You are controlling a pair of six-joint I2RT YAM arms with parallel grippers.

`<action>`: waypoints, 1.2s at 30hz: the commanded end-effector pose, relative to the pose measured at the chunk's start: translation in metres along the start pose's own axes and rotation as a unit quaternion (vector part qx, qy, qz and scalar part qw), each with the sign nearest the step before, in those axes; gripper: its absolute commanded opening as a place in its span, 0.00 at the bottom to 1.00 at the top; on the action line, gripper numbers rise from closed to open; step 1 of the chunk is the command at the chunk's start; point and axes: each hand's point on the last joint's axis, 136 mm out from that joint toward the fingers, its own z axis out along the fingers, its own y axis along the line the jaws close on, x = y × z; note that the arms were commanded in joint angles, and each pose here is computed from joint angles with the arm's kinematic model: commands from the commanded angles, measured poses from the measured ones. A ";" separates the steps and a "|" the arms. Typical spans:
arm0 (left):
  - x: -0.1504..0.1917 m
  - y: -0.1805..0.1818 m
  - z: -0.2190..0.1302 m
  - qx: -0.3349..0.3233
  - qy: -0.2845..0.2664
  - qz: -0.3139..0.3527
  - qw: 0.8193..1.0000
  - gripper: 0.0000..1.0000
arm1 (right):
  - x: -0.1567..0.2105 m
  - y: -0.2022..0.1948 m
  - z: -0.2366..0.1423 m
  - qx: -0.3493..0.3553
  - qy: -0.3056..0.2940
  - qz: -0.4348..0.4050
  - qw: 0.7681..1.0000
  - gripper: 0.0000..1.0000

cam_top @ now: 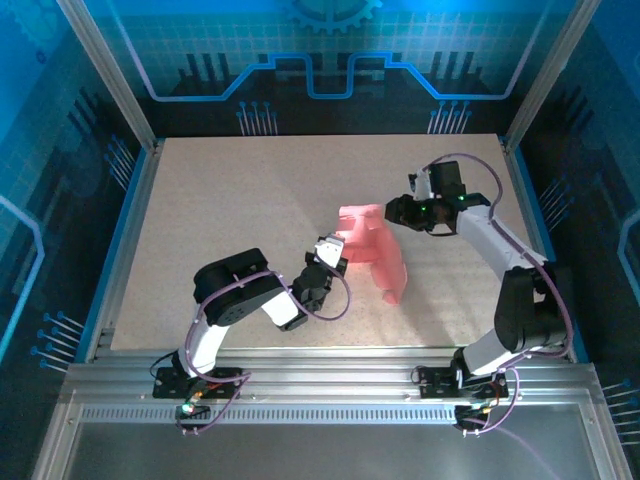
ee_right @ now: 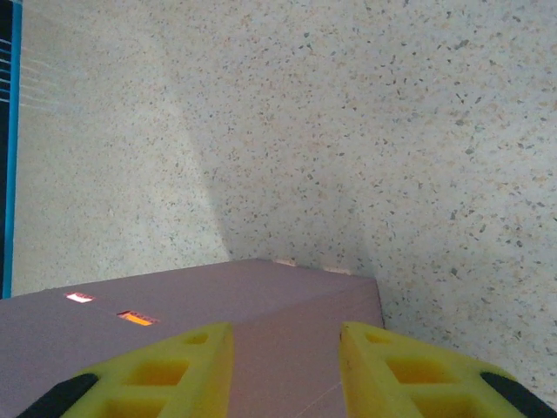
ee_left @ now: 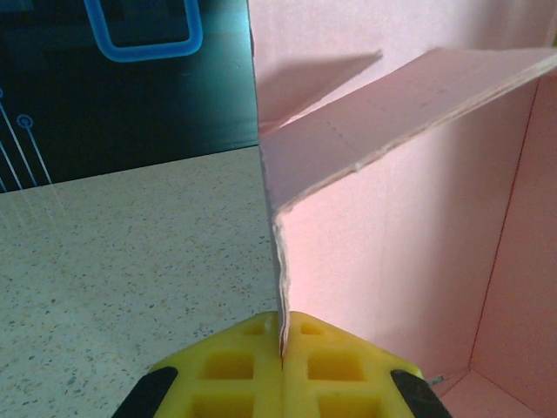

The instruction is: Fold the paper box

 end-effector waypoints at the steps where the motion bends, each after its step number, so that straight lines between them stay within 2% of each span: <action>1: 0.033 -0.004 -0.004 0.009 0.043 0.054 0.998 0.00 | -0.001 -0.002 -0.011 0.002 -0.006 -0.015 1.000 0.38; 7: 0.037 -0.008 -0.004 0.017 0.045 0.057 0.997 0.00 | -0.019 -0.001 -0.037 -0.001 -0.045 -0.046 0.998 0.41; 12: 0.040 -0.008 -0.004 0.018 0.047 0.060 0.997 0.00 | -0.050 0.027 -0.064 -0.025 -0.106 -0.159 0.981 0.47; 16: 0.039 -0.009 -0.004 0.022 0.047 0.059 0.997 0.00 | -0.066 0.070 -0.068 -0.088 -0.111 -0.254 0.957 0.50; 19: 0.037 -0.010 -0.004 0.023 0.045 0.062 0.997 0.00 | -0.061 0.098 -0.062 -0.137 -0.078 -0.316 0.935 0.50; 24: 0.039 -0.012 -0.003 0.027 0.046 0.062 0.997 0.00 | -0.046 0.118 -0.047 -0.167 -0.018 -0.410 0.897 0.50; 26: 0.039 -0.012 -0.003 0.028 0.046 0.063 0.997 0.00 | -0.040 0.118 -0.038 -0.170 0.011 -0.434 0.885 0.50; 33: 0.037 -0.013 -0.002 0.029 0.043 0.061 0.997 0.00 | -0.015 0.098 -0.008 -0.150 0.089 -0.472 0.864 0.48; 36: 0.037 -0.013 -0.002 0.029 0.044 0.061 0.997 0.00 | 0.005 0.091 0.000 -0.135 0.109 -0.506 0.845 0.48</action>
